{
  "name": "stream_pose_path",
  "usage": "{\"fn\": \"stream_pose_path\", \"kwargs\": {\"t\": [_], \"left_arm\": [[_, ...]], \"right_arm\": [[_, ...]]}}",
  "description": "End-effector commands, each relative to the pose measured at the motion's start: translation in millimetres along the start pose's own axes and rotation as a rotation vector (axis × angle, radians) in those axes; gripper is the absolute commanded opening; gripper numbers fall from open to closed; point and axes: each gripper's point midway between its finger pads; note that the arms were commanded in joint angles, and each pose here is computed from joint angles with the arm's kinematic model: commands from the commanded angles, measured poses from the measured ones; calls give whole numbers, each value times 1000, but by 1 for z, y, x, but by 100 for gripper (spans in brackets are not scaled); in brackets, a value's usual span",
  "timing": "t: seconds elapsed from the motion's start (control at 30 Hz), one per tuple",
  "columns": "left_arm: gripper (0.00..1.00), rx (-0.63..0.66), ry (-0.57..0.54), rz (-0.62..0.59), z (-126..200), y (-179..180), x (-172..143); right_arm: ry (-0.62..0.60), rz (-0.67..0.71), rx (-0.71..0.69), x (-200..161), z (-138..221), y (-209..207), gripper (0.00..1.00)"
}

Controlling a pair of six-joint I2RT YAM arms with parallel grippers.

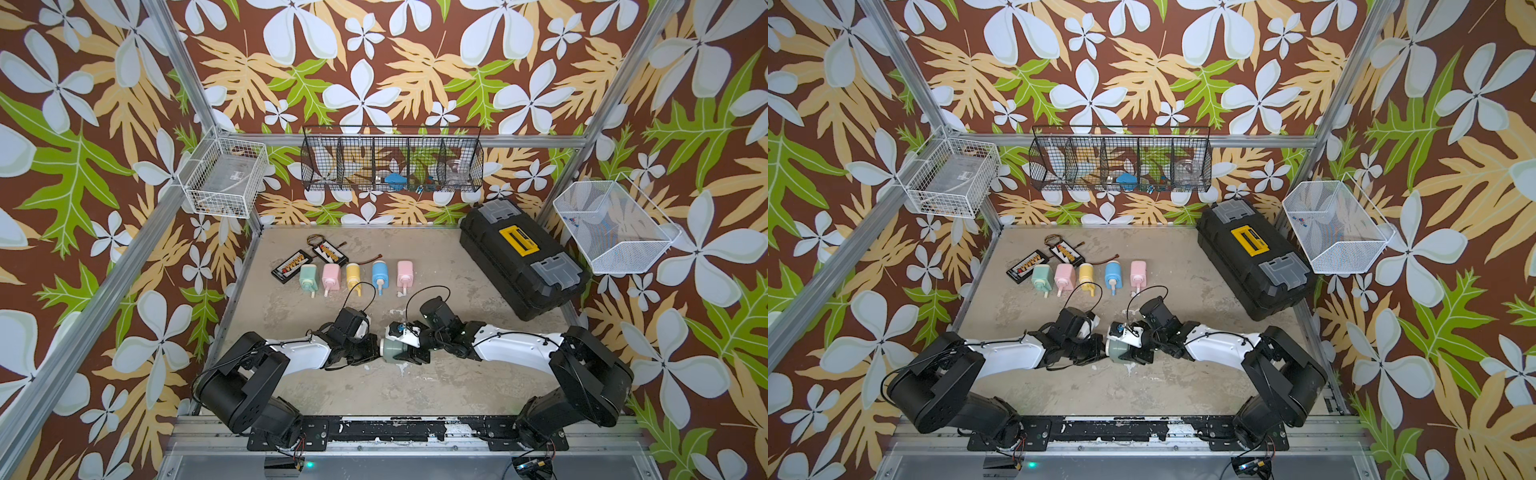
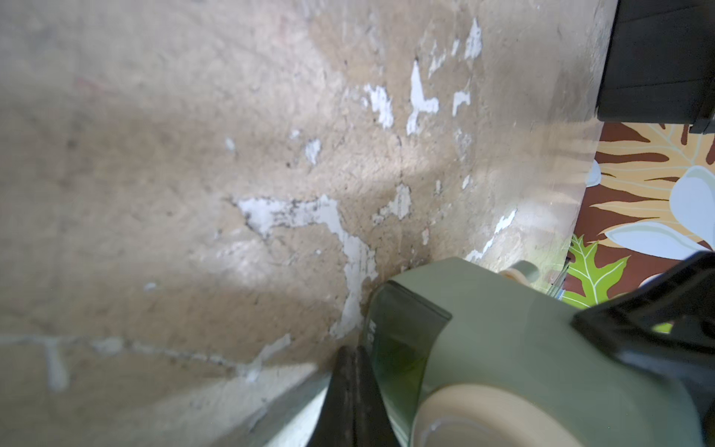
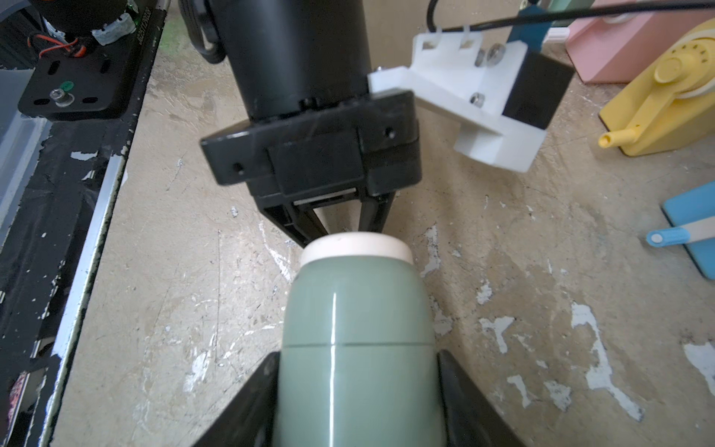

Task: Put the tray back into the pencil sharpener
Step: Close the container of the pencil sharpener, then pick up the pencil sharpener from the center of the board.

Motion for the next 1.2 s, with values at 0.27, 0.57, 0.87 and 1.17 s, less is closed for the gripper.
{"fn": "stream_pose_path", "kwargs": {"t": [0.27,0.57,0.87,1.17], "left_arm": [[3,160,-286,44,47,14,32],[12,231,-521,100,95,24,55],[15,245,-627,132,121,30,59],[15,255,-682,146,134,34,61]], "right_arm": [[60,-29,24,-13,-3,6,64],[103,-17,45,-16,-2,7,78],[115,-6,68,-10,-15,5,75],[146,-10,95,-11,-18,8,55]]}}
Point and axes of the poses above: each gripper's point midway between its finger pads, its own z axis back along the fingers, its own y axis along the line the jaws close on, x = y × z, and after that the axes turned 5 degrees about z, right-handed
